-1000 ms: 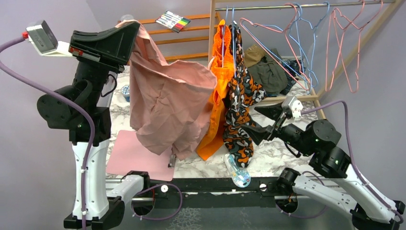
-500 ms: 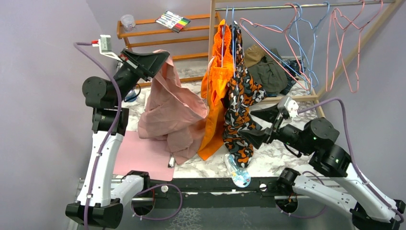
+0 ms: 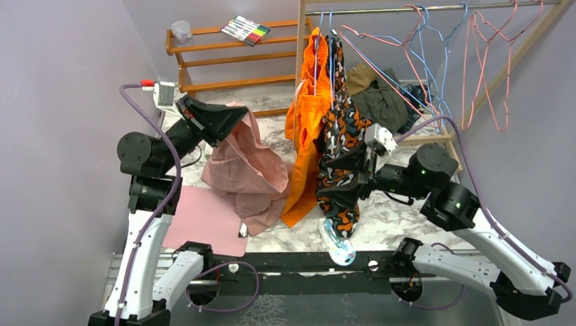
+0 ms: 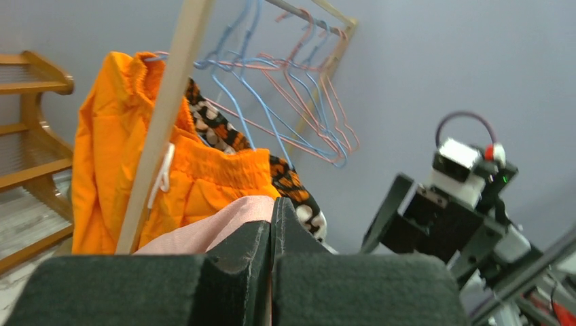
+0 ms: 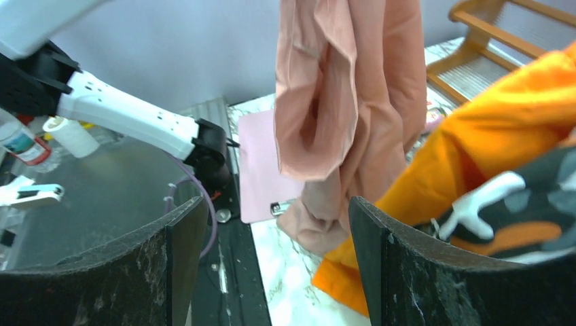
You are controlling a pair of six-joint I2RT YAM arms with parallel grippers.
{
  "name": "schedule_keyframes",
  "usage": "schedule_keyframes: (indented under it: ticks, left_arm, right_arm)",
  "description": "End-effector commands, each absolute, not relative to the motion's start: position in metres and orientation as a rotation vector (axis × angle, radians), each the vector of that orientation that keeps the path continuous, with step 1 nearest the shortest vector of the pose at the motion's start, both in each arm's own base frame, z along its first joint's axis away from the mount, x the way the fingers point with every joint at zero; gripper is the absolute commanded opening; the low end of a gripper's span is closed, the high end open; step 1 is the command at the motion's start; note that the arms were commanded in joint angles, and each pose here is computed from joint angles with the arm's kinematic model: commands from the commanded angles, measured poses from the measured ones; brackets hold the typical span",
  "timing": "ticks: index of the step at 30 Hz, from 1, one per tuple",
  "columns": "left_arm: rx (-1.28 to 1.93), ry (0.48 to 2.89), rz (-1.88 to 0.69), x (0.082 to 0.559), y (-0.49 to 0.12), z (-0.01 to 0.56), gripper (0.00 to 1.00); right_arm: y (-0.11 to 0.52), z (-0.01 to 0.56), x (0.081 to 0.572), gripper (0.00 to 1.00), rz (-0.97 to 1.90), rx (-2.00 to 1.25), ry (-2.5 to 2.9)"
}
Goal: Place the shorts on the hanger
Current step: Place the shorts at the center of the board.
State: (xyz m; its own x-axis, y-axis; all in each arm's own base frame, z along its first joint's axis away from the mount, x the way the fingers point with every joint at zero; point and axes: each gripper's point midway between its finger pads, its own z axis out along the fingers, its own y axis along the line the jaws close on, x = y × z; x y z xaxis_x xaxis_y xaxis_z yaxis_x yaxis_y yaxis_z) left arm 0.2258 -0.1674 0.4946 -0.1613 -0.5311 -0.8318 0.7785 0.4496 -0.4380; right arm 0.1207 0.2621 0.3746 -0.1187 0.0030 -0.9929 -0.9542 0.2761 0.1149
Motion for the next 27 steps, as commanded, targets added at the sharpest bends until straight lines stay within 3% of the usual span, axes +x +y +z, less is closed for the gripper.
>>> schedule_keyframes:
  ticks: [1, 13, 27]
  left_arm:
    - [0.502, 1.179, -1.17, 0.182, -0.182, 0.497, 0.0]
    - [0.505, 1.342, -1.188, 0.166, -0.19, 0.425, 0.0]
    - [0.333, 1.437, -1.179, 0.148, -0.173, 0.395, 0.0]
  right_arm:
    - [0.278, 0.419, 0.108, 0.78, 1.2, -0.974, 1.276]
    - [0.326, 0.418, 0.146, 0.78, 1.177, -0.924, 1.326]
    - [0.399, 0.365, 0.121, 0.8, 1.194, -1.044, 1.382]
